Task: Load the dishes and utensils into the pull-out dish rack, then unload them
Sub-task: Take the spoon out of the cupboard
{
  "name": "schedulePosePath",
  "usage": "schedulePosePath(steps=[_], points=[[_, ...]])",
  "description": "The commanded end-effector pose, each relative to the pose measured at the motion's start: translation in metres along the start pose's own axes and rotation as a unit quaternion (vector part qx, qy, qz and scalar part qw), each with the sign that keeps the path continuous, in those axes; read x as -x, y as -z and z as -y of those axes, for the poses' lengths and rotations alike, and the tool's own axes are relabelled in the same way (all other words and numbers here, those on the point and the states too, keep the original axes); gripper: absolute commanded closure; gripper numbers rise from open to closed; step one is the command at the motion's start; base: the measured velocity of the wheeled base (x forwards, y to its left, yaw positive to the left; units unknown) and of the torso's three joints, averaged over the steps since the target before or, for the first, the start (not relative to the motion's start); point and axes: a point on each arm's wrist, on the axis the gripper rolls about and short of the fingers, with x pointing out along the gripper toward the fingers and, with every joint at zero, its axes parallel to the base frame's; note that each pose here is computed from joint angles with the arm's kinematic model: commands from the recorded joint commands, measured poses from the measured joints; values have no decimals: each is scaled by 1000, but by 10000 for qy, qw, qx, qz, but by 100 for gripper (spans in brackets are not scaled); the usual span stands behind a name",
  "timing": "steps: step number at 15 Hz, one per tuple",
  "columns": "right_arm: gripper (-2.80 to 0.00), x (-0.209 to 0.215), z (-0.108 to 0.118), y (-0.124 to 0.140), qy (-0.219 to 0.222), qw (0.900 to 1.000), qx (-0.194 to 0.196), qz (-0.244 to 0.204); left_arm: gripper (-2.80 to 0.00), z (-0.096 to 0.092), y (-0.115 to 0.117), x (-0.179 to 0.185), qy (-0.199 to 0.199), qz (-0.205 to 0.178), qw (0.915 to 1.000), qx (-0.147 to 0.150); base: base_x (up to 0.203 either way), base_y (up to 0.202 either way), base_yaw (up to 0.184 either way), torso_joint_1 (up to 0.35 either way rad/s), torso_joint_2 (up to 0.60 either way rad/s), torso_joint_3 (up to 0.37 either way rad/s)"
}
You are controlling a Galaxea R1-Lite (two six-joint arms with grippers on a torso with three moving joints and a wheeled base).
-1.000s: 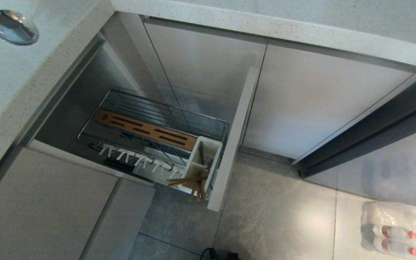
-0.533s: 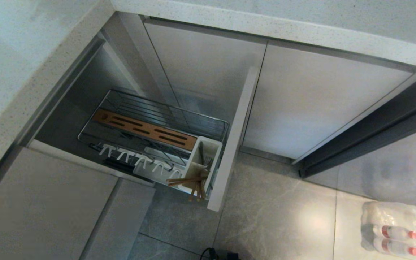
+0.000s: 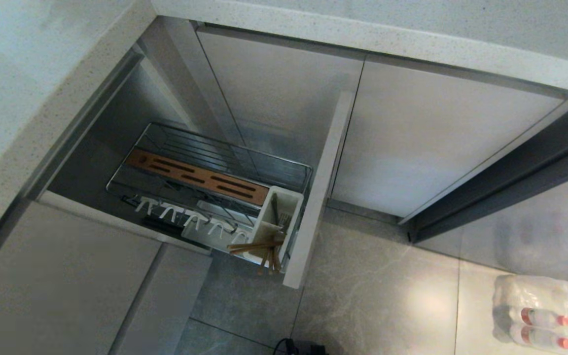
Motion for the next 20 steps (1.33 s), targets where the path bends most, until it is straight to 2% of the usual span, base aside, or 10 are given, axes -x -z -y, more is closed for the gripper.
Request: schedulePosePath(steps=[1, 4, 7, 10, 14, 17, 20], points=[[0, 0, 0, 0, 0, 10000, -2, -3, 0, -3, 6, -8, -357, 52, 9993, -100, 0, 0, 0, 0, 0, 0], [0, 0, 0, 0, 0, 10000, -2, -6, 0, -10, 11, -20, -838, 316, 9959, -135, 0, 0, 0, 0, 0, 0], [0, 0, 0, 0, 0, 10000, -2, -6, 0, -18, 19, -39, -1191, 297, 9924, -94, 0, 0, 0, 0, 0, 0], [0, 0, 0, 0, 0, 10000, -2, -6, 0, -25, 20, -60, -1360, 552, 9892, 20, 0, 0, 0, 0, 0, 0], [0, 0, 0, 0, 0, 10000, -2, -6, 0, -33, 20, -83, -1392, 754, 9873, 92, 0, 0, 0, 0, 0, 0], [0, 0, 0, 0, 0, 10000, -2, 1, 0, -40, 23, -102, -1291, 611, 9894, 254, 0, 0, 0, 0, 0, 0], [0, 0, 0, 0, 0, 10000, -2, -6, 0, -46, 24, -115, -1081, 238, 9928, 447, 0, 0, 0, 0, 0, 0]])
